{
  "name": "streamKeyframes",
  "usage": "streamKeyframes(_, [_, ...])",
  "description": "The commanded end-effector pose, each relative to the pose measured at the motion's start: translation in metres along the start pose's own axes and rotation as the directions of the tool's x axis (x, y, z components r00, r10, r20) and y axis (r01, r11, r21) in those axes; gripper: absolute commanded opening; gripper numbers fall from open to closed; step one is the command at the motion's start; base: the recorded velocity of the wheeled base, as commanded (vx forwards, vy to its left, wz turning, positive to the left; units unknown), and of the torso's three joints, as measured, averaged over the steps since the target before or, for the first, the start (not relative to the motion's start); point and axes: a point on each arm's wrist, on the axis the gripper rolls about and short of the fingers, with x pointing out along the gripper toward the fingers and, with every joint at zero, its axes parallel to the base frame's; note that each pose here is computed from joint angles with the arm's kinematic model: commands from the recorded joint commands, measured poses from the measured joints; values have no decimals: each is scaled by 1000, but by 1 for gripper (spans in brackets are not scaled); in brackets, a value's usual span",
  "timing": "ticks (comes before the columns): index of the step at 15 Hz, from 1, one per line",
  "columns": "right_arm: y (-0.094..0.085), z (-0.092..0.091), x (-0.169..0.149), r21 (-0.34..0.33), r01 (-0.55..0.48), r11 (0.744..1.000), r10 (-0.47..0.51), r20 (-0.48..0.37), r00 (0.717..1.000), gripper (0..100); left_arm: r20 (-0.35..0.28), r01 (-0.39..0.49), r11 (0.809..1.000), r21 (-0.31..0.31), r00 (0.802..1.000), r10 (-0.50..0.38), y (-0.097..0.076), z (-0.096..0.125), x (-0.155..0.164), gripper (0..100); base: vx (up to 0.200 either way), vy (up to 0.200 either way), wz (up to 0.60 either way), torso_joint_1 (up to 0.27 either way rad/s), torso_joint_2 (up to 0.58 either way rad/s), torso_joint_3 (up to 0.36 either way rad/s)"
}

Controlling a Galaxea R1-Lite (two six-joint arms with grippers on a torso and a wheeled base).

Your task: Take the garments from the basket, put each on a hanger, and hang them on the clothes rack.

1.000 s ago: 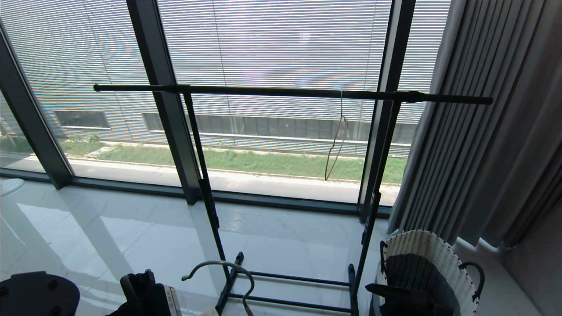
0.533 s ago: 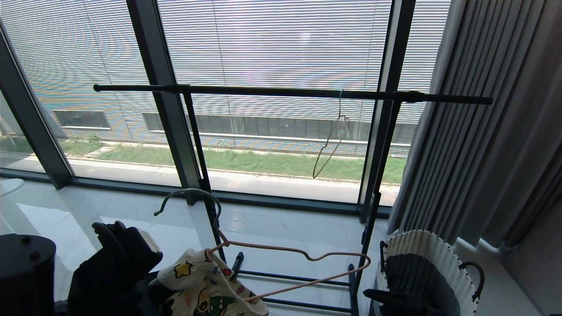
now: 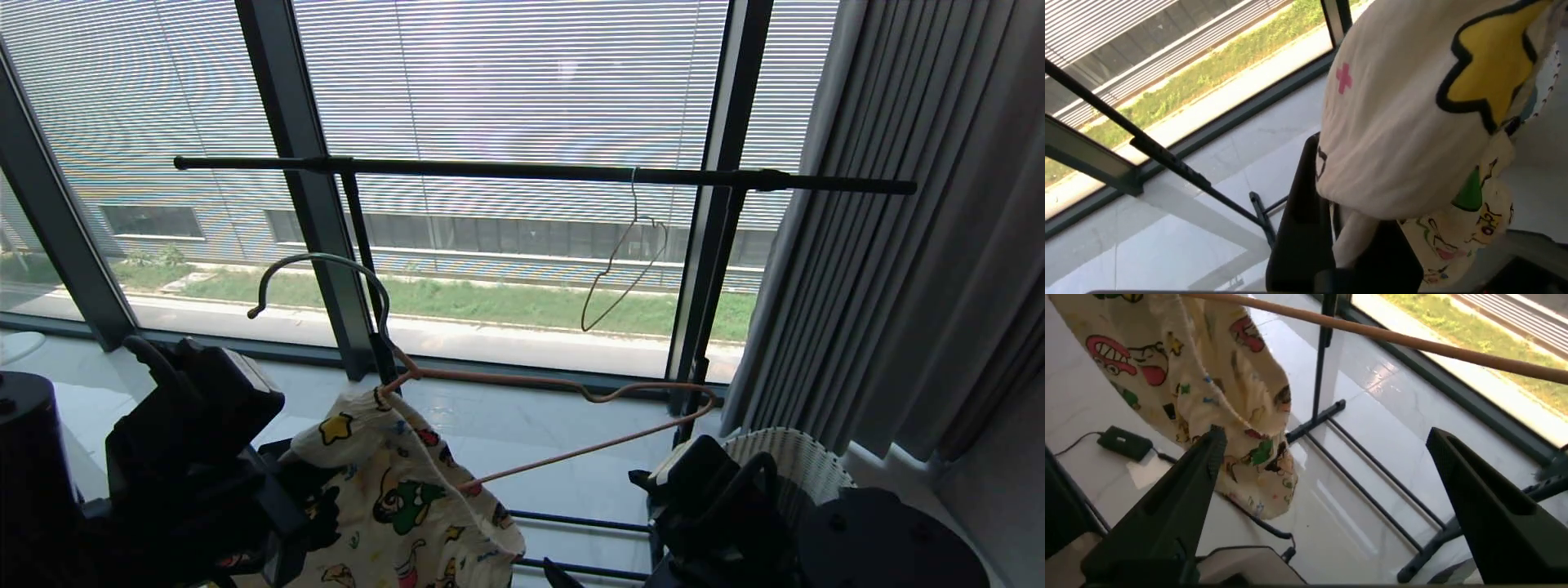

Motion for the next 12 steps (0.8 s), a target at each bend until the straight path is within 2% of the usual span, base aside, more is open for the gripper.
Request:
streamKeyframes(1, [4,-2,37,30,77,997,-77,-9,997,100,17,-6,1000,0,1000,6,3,8,4,0,0,0,0,0,0,0])
streamKeyframes(3, [10,-2,51,33,79,996,-78,-7,997,100,28,-3,1000,-31,1000,4,4,14,7,0,0,0,0,0,0,0])
streamKeyframes(6, [17,-2,66,31,96,995,-96,2,995,100,31,9,1000,-29,999,-8,3,15,10,0,0,0,0,0,0,0])
streamKeyframes(9, [32,-8,60,10,49,999,-49,-9,999,100,43,-6,1000,-30,999,7,4,17,17,0,0,0,0,0,0,0])
streamKeyframes(12, [44,-20,62,-20,59,998,-59,-33,998,100,47,-12,999,-29,999,14,5,17,20,0,0,0,0,0,0,0])
